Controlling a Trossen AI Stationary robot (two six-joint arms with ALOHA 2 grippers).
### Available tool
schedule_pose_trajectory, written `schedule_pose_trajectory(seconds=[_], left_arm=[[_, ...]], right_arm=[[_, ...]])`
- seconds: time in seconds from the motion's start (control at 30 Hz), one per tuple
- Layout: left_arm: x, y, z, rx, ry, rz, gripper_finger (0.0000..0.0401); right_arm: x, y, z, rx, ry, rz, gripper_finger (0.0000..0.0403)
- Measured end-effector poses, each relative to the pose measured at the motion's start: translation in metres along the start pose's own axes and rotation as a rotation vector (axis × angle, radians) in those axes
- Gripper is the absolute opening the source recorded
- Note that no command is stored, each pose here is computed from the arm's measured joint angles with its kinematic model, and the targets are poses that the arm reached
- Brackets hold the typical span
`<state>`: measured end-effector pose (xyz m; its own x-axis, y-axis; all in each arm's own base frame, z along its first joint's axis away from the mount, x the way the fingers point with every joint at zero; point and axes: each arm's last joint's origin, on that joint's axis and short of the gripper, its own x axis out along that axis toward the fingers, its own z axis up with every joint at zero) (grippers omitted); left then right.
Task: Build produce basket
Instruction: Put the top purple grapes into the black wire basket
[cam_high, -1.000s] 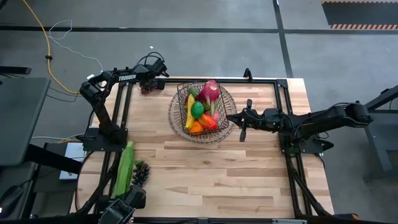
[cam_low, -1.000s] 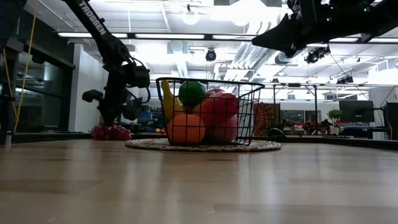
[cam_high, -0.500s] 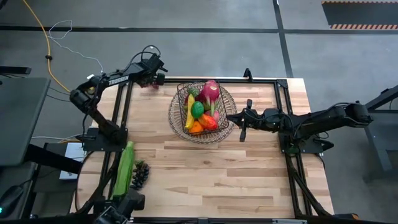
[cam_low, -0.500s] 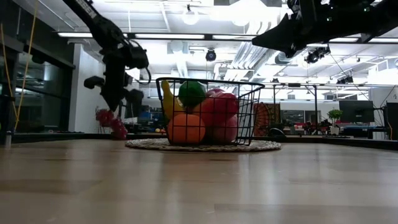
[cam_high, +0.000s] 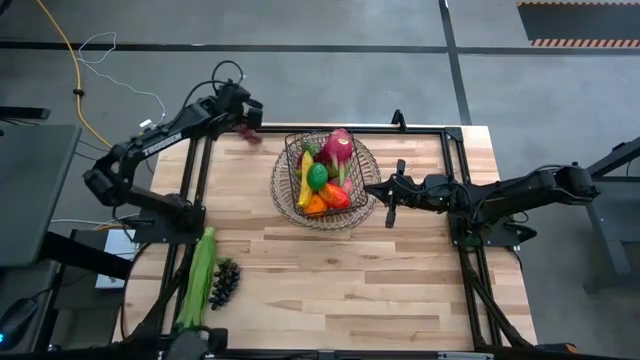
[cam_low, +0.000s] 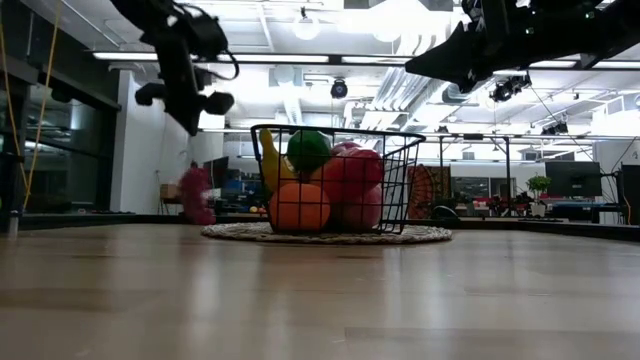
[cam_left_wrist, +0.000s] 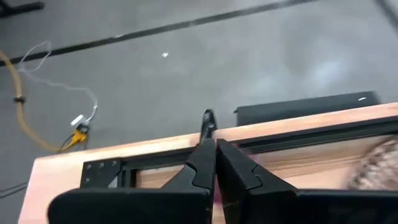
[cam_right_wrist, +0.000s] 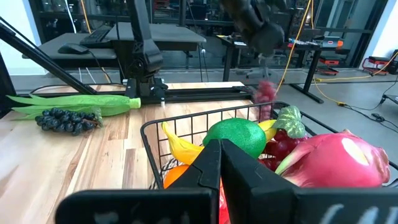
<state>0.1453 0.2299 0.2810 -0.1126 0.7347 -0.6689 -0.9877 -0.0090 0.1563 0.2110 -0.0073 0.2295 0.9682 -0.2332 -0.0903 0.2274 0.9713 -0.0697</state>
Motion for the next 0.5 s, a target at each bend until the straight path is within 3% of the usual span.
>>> schedule_pose_trajectory(seconds=[0.27, 0.5], left_arm=[[-0.032, 0.004, 0.003, -0.012, -0.087, -0.084, 0.0000], [-0.042, -0.001, 0.003, -0.003, -0.122, -0.123, 0.0000]], right_arm=[[0.000, 0.000, 0.000, 0.007, 0.000, 0.000, 0.0000], [0.000, 0.000, 0.000, 0.007, 0.000, 0.000, 0.0000]])
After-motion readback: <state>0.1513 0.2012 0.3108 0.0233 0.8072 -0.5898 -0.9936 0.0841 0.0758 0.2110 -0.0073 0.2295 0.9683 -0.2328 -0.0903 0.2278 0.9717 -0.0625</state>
